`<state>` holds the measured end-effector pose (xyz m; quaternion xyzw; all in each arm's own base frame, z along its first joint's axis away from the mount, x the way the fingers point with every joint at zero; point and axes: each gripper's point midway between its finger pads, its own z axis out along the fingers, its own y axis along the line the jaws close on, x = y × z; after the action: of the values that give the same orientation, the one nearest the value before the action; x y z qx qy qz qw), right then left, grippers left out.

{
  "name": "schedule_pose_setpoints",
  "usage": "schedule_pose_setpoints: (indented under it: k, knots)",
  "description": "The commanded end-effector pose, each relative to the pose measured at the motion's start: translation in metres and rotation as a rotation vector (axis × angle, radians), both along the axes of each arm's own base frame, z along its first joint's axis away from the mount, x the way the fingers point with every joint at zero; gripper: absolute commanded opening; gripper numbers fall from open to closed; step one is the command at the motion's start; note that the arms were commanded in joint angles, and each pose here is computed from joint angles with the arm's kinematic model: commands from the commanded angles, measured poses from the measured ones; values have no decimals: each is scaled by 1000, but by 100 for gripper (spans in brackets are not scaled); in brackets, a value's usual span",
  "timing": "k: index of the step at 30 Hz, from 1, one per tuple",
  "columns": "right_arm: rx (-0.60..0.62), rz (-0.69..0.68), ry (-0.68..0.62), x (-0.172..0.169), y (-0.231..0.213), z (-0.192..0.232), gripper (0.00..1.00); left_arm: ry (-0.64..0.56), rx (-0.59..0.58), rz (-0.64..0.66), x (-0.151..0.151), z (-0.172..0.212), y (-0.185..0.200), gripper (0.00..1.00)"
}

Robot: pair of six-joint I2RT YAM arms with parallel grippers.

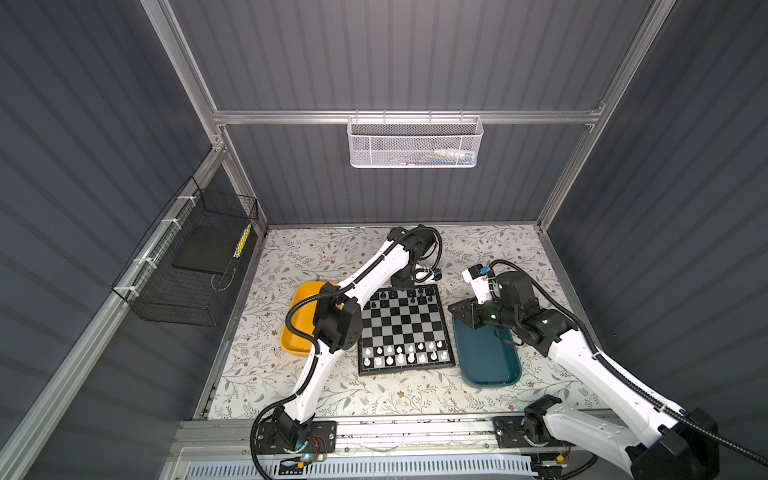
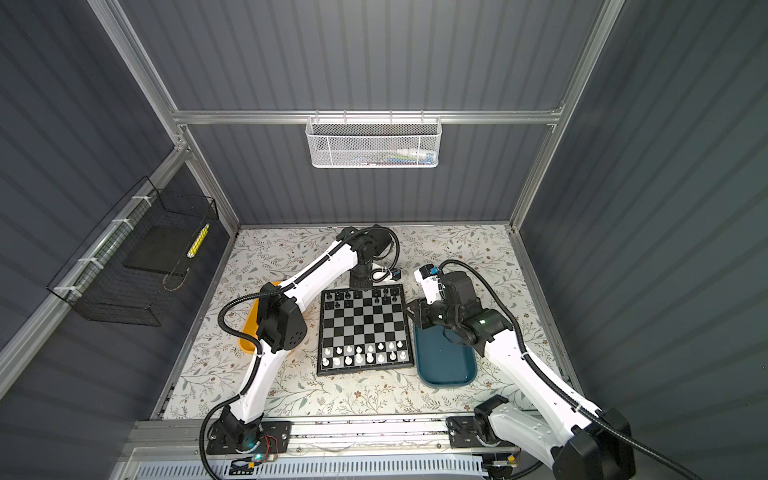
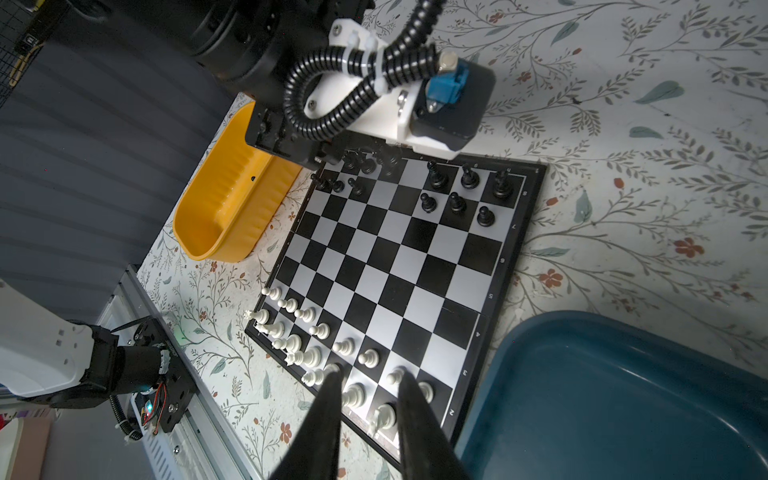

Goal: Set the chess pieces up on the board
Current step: 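Carry the held black piece with the left gripper over the board's black rows, then lower the black piece onto an edge square and open the left gripper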

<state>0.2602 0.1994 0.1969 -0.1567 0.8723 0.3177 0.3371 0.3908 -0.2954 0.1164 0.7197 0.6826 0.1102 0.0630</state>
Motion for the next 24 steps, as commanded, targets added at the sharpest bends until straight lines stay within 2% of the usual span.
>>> schedule_pose_setpoints:
  k: [1,24]
  knots:
    - [-8,-4,0,-3,-3,-2,27,-1,16,-9,2,-7,-4,18]
    - [-16,-8,7,-5,-5,-7,27,23,48,-18,4,-32,-4,18]
